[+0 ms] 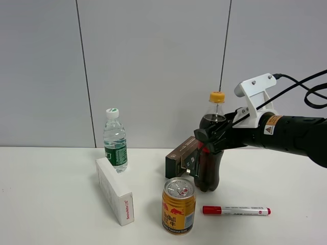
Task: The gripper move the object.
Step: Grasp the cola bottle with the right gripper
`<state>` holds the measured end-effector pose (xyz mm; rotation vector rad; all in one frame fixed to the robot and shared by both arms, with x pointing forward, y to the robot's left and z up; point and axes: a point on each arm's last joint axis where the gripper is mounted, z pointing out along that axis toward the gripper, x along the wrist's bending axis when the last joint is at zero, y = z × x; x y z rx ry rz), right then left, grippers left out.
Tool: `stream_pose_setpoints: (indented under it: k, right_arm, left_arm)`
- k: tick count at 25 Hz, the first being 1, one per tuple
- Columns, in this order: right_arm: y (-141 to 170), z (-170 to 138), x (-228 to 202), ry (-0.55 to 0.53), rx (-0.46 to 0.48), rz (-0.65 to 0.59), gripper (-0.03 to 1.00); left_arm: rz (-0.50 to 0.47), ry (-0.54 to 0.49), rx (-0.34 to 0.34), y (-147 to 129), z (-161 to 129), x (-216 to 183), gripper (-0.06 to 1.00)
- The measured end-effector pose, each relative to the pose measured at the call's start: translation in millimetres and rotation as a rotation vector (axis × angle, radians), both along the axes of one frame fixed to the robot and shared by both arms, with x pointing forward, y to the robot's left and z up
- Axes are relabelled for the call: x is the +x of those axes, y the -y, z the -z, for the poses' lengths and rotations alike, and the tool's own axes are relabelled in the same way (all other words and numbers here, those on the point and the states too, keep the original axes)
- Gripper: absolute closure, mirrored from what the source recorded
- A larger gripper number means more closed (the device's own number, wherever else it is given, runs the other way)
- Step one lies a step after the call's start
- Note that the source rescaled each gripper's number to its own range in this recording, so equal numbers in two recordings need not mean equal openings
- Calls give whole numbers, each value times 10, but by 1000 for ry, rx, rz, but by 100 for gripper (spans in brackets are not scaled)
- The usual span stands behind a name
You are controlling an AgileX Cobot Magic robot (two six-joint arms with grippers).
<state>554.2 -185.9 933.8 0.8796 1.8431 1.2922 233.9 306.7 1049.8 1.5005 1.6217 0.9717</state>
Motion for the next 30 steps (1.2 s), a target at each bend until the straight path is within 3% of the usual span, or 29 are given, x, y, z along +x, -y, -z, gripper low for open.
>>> stream_pose_setpoints:
  k: [15, 22, 25, 30]
  right_arm:
    - [11, 294, 71, -18, 82, 56, 14]
    - [-8, 262, 81, 51, 123, 39, 14]
    - [-25, 302, 74, 44, 114, 17, 19]
    - [-36, 288, 75, 80, 136, 5, 35]
  left_arm:
    - [-1, 0, -1, 0, 0, 0, -6]
    - [0, 0, -1, 0, 0, 0, -6]
    - [0, 0, -1, 0, 0, 0, -6]
    - [0, 0, -1, 0, 0, 0, -6]
